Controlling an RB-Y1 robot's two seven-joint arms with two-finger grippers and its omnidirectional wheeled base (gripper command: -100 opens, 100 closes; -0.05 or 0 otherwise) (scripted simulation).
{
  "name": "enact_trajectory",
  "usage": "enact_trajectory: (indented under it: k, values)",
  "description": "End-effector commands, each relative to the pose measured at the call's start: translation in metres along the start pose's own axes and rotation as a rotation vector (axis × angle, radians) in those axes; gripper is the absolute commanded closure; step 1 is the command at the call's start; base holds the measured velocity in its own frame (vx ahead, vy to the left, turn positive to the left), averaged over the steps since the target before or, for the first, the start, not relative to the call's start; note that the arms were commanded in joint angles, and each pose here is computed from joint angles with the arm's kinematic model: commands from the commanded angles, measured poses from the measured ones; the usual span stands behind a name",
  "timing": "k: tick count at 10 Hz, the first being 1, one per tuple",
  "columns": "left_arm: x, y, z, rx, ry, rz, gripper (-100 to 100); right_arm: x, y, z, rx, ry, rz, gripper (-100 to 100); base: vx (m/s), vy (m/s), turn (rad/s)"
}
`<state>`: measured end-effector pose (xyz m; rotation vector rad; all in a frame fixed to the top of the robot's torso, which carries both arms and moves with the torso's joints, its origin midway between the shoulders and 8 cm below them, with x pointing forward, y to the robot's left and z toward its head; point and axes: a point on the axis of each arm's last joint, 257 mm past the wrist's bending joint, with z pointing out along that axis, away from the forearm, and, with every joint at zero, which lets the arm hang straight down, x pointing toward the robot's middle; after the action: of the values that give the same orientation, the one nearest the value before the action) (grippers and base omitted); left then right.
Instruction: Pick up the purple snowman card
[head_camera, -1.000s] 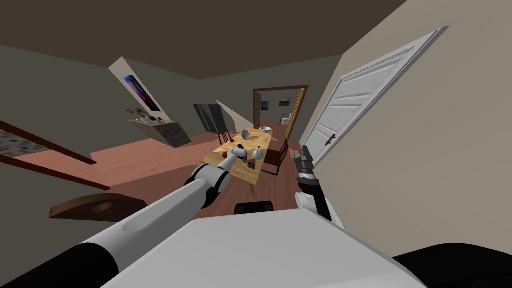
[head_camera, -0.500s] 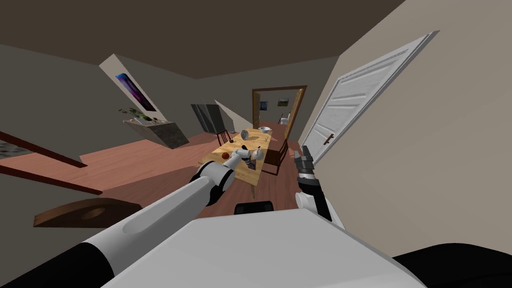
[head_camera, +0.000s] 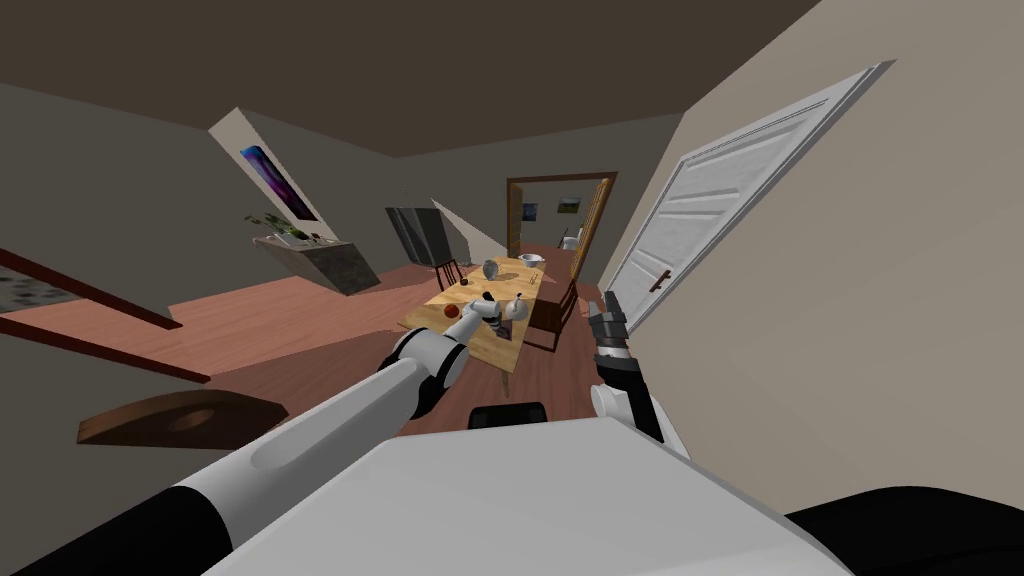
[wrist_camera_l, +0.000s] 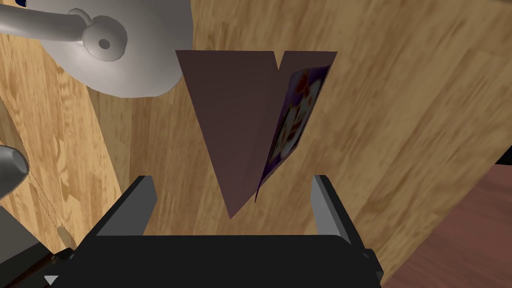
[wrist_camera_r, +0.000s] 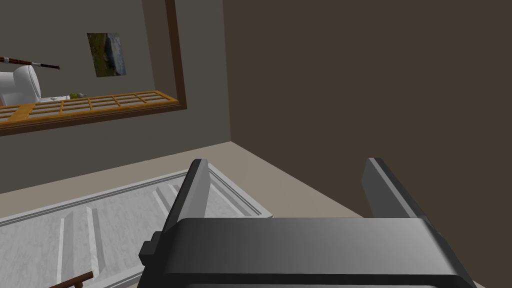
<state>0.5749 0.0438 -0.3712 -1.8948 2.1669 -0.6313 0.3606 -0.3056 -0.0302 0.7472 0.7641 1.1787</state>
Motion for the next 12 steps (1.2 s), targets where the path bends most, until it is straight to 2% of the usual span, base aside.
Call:
enact_trajectory:
  k: [1, 3, 12]
  values:
    - [-0.007, 0.002, 0.001, -0.003, 0.01, 0.018, -100, 0.0, 0.0, 0.0, 0.0, 0.0, 0.0, 0, 0.032, -0.13, 0.131]
    - [-0.007, 0.002, 0.001, -0.003, 0.01, 0.024, -100, 0.0, 0.0, 0.0, 0.0, 0.0, 0.0, 0, 0.018, -0.071, 0.018]
    - [-0.044, 0.013, 0.002, -0.003, 0.048, 0.107, -100, 0.0, 0.0, 0.0, 0.0, 0.0, 0.0, 0, 0.011, -0.092, 0.094]
